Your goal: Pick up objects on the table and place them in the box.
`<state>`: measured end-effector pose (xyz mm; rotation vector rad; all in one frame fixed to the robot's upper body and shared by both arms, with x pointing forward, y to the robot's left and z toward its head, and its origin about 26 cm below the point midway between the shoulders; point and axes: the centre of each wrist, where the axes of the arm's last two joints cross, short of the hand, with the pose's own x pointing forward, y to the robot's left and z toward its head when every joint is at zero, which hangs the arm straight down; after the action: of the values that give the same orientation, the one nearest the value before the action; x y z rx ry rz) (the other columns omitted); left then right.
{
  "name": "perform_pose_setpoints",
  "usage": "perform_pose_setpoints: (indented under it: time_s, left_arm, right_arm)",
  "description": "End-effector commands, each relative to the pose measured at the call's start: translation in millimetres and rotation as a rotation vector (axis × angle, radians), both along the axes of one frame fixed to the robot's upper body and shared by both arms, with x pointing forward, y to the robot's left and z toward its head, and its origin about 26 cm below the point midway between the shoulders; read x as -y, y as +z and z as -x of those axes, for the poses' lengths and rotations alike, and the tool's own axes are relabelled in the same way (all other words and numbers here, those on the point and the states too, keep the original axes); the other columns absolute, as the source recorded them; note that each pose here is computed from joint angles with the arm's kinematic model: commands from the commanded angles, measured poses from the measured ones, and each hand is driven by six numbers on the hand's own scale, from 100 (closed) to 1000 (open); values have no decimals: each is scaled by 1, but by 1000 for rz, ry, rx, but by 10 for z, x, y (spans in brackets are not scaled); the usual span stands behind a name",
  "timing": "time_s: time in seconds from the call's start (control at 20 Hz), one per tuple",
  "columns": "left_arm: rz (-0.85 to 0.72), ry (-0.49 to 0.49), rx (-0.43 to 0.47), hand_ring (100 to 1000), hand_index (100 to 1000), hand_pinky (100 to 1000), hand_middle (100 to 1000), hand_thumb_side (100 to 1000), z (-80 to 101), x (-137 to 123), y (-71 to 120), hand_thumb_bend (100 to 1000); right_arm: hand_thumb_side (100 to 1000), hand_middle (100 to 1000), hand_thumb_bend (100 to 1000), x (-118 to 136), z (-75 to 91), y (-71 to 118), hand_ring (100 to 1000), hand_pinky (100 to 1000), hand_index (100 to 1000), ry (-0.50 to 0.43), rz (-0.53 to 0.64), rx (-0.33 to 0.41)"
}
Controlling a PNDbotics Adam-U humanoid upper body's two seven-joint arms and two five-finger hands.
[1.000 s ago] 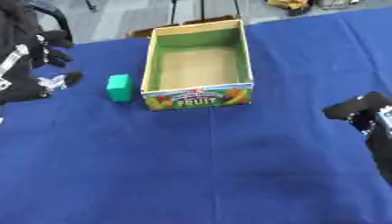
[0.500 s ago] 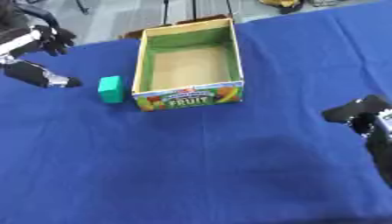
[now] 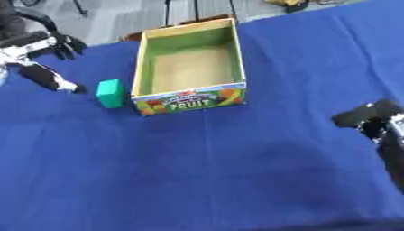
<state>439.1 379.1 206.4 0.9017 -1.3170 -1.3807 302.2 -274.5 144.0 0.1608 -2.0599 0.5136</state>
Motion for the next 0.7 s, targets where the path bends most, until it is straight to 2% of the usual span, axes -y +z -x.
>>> perform_pose_setpoints:
  time_s: [0.05,0.3,0.7]
  left_arm:
    - [-85,26,54,742,896,758,755,263,-64,-66,-24,644]
    - [-87,3,86,731,889,756,745,256,-110,-14,-151,619]
    - [-34,-39,101,706,882,749,724,265,-145,88,-125,585]
  right_arm:
    - [884,512,100,16,-3,100,687,746,547,8,25,31]
    - [885,512,100,15,-5,104,687,746,547,8,25,33]
    - [885,512,100,7,-8,104,687,746,547,12,24,33]
